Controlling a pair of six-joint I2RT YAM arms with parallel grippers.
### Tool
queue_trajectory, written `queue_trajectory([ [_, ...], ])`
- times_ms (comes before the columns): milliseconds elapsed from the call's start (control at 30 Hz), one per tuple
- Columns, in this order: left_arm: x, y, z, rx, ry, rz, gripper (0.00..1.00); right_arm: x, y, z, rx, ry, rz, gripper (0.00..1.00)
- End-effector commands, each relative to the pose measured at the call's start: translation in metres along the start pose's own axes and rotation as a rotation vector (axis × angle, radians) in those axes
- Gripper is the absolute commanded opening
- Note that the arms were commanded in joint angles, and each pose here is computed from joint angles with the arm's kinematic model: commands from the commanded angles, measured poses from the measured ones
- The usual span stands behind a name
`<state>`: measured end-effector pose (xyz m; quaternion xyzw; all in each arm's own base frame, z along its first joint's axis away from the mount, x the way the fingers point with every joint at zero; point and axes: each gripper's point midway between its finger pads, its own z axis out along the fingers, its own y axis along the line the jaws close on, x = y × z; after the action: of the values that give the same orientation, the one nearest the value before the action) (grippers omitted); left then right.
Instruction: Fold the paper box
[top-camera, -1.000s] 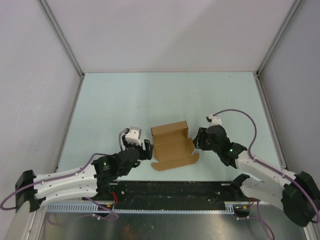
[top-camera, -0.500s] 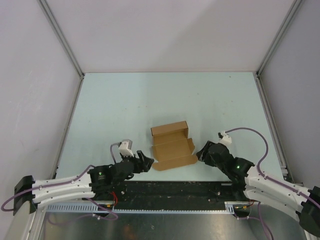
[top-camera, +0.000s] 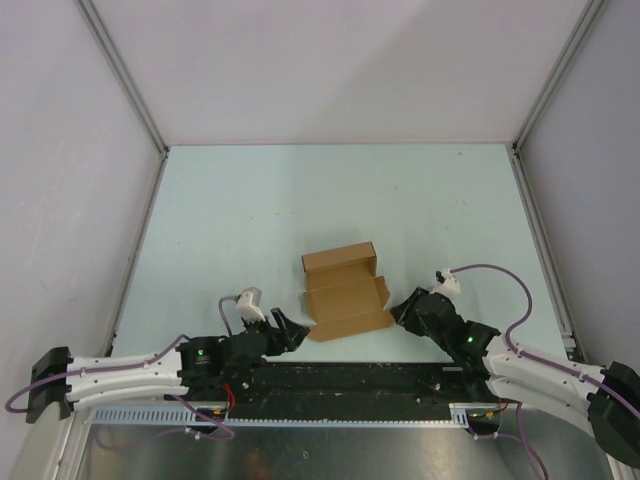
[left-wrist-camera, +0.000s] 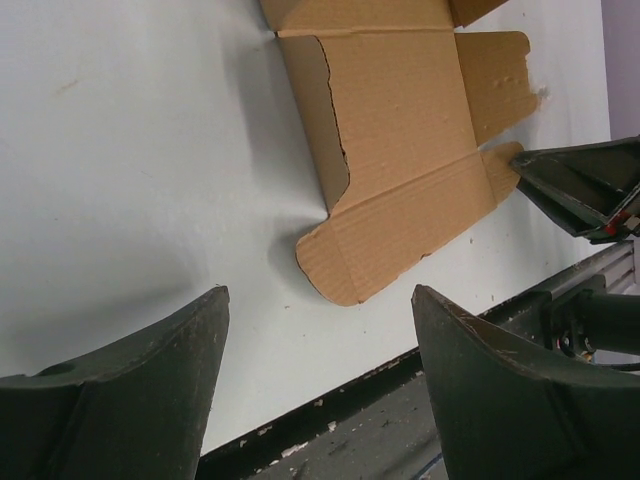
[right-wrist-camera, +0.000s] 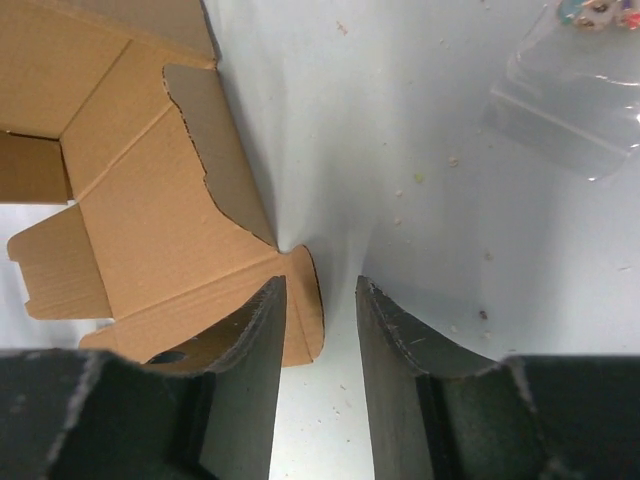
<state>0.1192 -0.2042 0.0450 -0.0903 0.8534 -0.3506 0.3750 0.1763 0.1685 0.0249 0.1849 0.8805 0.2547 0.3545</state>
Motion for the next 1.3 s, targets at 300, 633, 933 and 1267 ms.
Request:
queue_trajectory([
  [300, -0.001, -0.001, 0.001, -0.002, -0.024, -0.064, 0.8, 0.011, 0.001, 0.005, -0.074, 0.008, 0.037, 0.26],
  [633, -0.004, 0.0, 0.003, -0.022, -0.037, -0.053, 0.78, 0.01, 0.011, 0.004, -0.104, -0.021, -0.023, 0.06],
  [933, -0.008, 0.004, 0.006, -0.071, -0.068, -0.047, 0.64, 0.011, 0.023, 0.001, -0.118, -0.057, 0.001, 0.0],
  [1267, -0.003, -0.001, 0.02, -0.056, -0.093, -0.09, 0.56, 0.012, 0.025, 0.0, -0.12, -0.056, -0.004, 0.0],
])
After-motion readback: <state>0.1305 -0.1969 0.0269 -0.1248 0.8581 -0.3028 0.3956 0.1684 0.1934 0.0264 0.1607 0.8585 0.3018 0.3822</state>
